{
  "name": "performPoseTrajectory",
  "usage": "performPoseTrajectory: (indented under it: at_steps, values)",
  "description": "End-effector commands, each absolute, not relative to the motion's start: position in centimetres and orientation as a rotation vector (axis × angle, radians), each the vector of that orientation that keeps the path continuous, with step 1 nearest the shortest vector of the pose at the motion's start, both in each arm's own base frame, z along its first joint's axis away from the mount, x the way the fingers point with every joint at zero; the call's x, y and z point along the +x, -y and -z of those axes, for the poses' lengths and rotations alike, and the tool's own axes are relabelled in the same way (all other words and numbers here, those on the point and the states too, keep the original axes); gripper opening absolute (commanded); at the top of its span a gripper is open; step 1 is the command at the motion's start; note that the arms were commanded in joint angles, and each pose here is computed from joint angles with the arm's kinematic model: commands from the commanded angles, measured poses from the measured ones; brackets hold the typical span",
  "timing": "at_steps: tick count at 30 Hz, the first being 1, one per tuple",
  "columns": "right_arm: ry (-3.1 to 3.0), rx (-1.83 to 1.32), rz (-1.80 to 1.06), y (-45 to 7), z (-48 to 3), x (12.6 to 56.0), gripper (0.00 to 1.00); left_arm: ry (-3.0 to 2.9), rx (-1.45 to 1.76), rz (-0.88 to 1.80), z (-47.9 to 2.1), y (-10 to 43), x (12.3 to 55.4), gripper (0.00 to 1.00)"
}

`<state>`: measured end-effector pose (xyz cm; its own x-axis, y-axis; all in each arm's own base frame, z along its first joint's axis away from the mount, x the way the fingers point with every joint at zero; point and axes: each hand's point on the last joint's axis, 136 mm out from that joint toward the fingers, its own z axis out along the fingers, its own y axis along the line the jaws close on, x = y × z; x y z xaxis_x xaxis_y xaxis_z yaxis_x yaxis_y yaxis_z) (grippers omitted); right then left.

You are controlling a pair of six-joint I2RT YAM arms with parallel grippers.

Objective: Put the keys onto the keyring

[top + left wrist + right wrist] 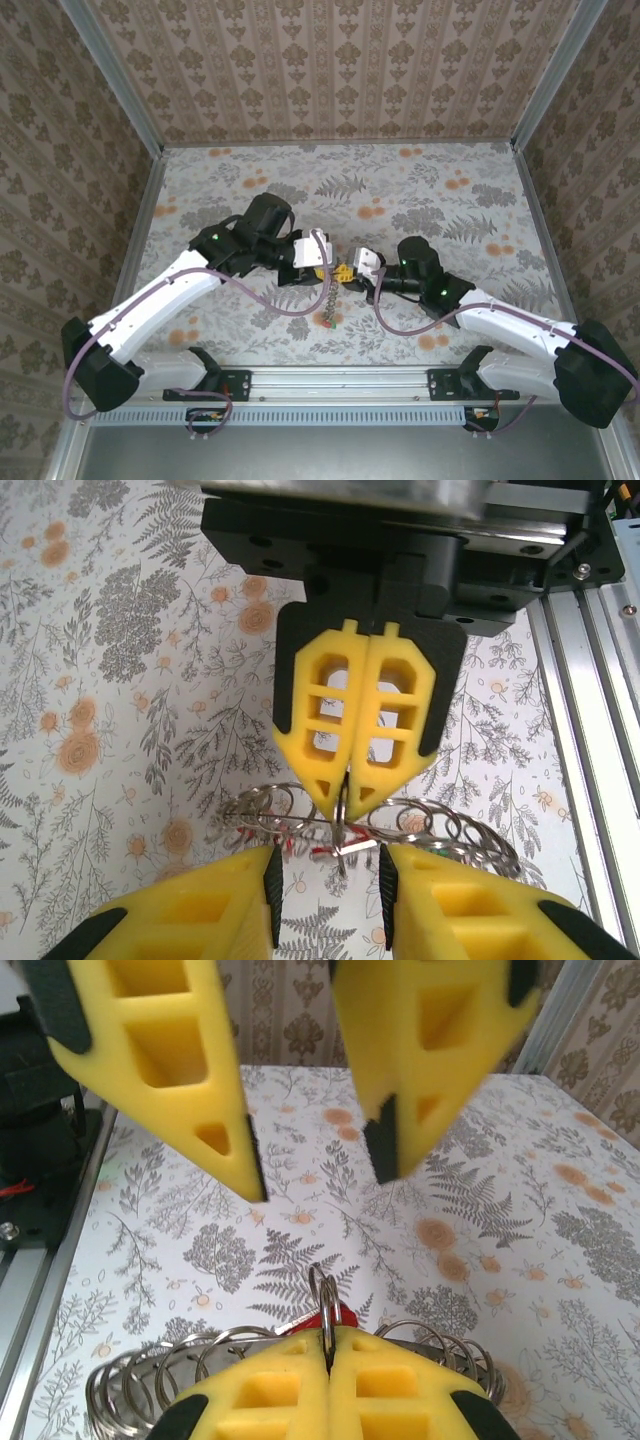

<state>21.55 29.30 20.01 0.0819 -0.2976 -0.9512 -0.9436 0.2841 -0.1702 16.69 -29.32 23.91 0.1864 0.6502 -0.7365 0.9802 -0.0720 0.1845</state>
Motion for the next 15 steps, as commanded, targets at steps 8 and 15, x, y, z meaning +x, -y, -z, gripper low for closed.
performPoseTrajectory:
  at_steps: [8, 15]
  values:
    - [-1.244, -1.09, -0.809, -29.6, -25.6, 21.4, 0.0, -1.482, 1.753, 0.651, -24.2, 30.0, 17.1, 0.32]
    - [-1.206, -1.034, -0.837, -29.6, -26.4, 21.4, 0.0, -1.473, 1.758, 0.676, -23.9, 30.1, 16.9, 0.13]
